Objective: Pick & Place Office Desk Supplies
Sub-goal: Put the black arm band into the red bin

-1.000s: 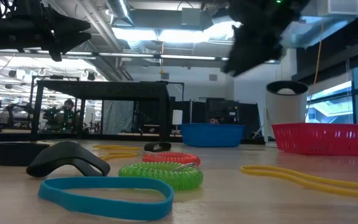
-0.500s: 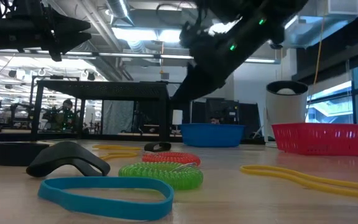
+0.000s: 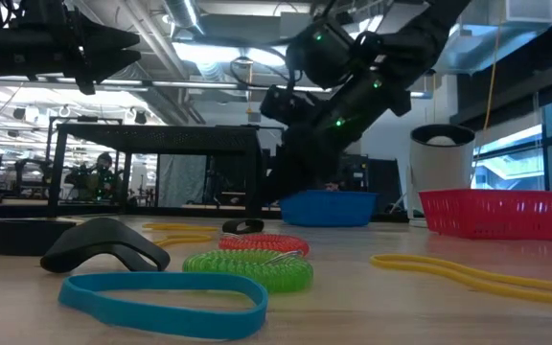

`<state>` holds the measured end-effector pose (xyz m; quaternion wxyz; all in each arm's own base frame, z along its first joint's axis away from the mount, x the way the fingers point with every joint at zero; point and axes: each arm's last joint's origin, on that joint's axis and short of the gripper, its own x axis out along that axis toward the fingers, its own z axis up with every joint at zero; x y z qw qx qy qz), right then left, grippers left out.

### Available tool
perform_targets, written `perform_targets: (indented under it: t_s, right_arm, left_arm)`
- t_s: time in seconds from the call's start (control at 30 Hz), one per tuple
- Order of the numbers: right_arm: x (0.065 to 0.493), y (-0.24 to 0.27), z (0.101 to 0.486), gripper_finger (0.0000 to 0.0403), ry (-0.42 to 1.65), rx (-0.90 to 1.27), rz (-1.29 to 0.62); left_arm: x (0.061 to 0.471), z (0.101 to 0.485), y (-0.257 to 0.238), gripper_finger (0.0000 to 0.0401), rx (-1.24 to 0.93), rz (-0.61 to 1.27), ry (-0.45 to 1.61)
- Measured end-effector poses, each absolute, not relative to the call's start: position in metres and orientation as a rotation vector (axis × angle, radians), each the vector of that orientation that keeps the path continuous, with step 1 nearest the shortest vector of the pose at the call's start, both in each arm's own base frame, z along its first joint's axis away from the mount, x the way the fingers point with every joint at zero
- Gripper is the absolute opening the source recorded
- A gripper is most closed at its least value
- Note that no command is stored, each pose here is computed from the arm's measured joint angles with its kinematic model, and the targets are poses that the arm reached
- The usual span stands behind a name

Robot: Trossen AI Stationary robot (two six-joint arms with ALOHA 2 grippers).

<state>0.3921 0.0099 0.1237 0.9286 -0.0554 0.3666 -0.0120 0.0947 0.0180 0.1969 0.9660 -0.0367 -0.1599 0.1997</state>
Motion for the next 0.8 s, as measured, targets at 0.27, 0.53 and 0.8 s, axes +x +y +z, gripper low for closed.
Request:
perform_targets:
  t_s: [0.27, 0.53, 0.8]
  right_arm:
    - [0.401, 0.005, 0.111, 0.0203, 0.754, -0.176, -0.010]
    - [0.422, -0.002, 0.104, 0.0203, 0.810, -0.135, 0.053]
    - [0.435, -0.006, 0.101, 0.0203, 0.835, -0.117, 0.067]
  left_arm:
    - [0.095, 0.197, 0.018, 0.0194, -0.074, 0.404, -0.323]
    - [0.095, 0.197, 0.018, 0.0194, -0.074, 0.404, -0.323]
    - [0.095, 0.197, 0.018, 0.0194, -0.074, 0.404, -0.323]
